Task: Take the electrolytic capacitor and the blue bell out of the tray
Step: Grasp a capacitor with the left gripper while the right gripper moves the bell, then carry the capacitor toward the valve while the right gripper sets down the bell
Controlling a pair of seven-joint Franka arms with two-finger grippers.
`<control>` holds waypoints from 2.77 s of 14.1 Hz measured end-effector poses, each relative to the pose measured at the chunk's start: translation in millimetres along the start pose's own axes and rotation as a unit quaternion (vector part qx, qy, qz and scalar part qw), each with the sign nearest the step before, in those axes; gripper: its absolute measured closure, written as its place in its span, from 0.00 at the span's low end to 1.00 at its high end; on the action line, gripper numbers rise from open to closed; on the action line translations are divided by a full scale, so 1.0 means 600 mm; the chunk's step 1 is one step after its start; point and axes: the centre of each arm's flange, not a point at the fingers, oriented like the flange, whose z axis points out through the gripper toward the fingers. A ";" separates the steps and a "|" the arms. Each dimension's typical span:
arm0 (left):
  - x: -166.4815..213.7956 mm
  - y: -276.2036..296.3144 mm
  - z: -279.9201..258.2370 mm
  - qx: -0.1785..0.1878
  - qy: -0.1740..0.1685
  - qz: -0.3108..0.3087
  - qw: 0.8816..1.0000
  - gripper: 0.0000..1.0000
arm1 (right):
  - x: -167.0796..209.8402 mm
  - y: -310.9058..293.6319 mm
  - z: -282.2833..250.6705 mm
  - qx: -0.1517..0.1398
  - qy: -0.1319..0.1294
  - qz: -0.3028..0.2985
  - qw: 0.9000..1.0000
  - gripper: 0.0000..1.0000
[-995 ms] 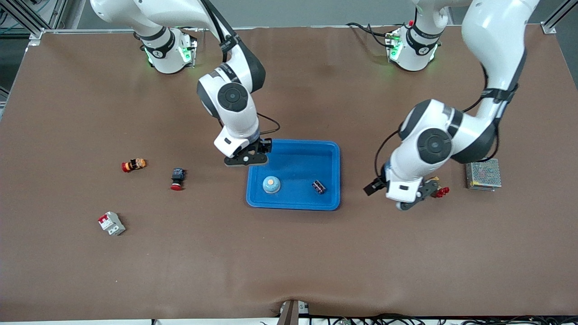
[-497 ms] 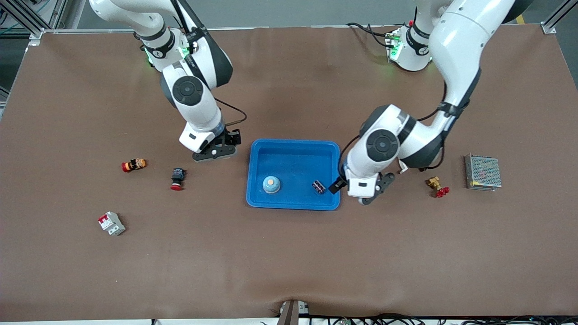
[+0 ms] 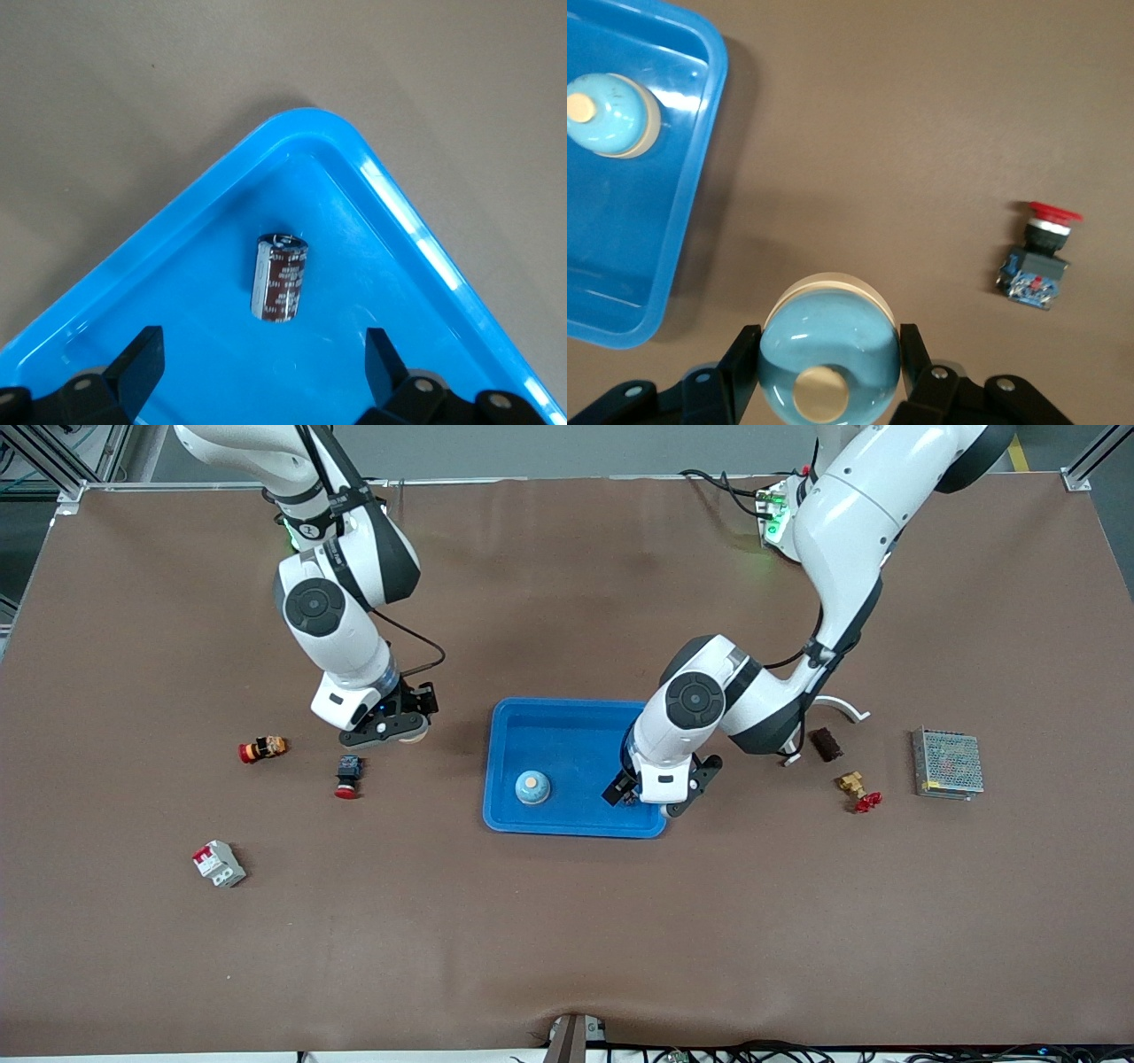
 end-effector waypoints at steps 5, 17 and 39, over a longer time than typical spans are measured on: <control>-0.028 -0.002 0.046 0.009 0.020 0.002 1.000 0.03 | 0.011 0.031 0.043 -0.004 0.019 -0.004 1.000 0.32; -0.005 -0.004 0.082 -0.007 0.021 -0.007 1.000 0.34 | 0.050 0.132 0.156 -0.022 0.040 -0.019 0.999 0.32; 0.227 -0.069 -0.167 0.075 0.071 0.136 0.985 0.66 | 0.091 0.119 0.174 -0.020 0.011 0.013 1.000 0.00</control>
